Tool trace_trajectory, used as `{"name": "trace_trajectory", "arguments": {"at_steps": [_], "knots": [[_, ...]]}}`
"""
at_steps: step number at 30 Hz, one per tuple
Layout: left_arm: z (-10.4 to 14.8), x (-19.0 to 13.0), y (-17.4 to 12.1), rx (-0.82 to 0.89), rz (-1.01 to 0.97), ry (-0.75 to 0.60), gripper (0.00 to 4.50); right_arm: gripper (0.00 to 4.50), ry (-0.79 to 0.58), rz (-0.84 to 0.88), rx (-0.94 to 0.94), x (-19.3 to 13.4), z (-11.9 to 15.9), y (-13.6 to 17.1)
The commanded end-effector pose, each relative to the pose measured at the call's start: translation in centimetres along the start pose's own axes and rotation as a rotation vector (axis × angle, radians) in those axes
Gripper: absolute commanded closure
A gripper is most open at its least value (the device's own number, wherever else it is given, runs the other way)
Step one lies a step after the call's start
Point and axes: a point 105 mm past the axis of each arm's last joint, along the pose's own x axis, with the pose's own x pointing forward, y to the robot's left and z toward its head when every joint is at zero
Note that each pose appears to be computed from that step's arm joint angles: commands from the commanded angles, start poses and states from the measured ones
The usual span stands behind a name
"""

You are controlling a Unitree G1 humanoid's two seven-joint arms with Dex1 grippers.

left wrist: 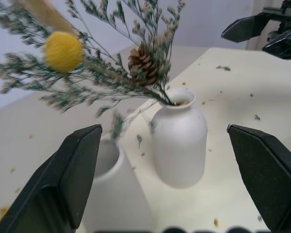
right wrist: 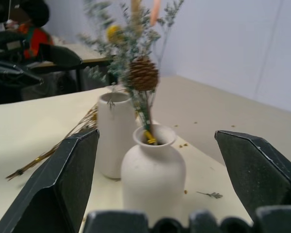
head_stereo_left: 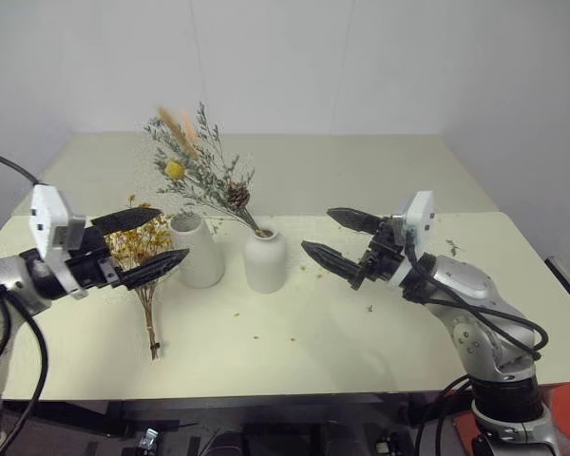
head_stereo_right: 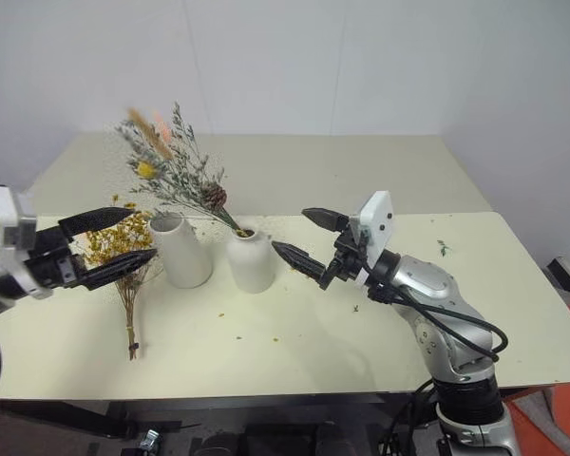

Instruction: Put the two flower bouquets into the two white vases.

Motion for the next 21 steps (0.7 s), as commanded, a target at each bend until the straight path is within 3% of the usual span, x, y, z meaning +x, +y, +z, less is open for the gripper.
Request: {"name": "trace_trajectory", "arguments": {"at_steps": [1,9,15,21], "knots": [[0.6,-1.5,0.3,0.03,0.112,0.079,0.0,0.02,-0.019,0.036,-0.001,-0.1,0.6,0.2],[-2.7,-4.0,1.7,-0.13,0.414,0.405,0.0,0.02,0.03,0.203,0.045,0.5,0.7,1.5],[-3.0,-4.4,1.8,-0.186,0.481,0.455,0.0,0.02,0.118,0.28,-0.029,1.5,0.3,2.2],[-2.9,-4.0,1.5,-0.195,0.468,0.441,0.0,0.02,0.129,0.149,-0.094,6.0,0.2,0.7]]}}
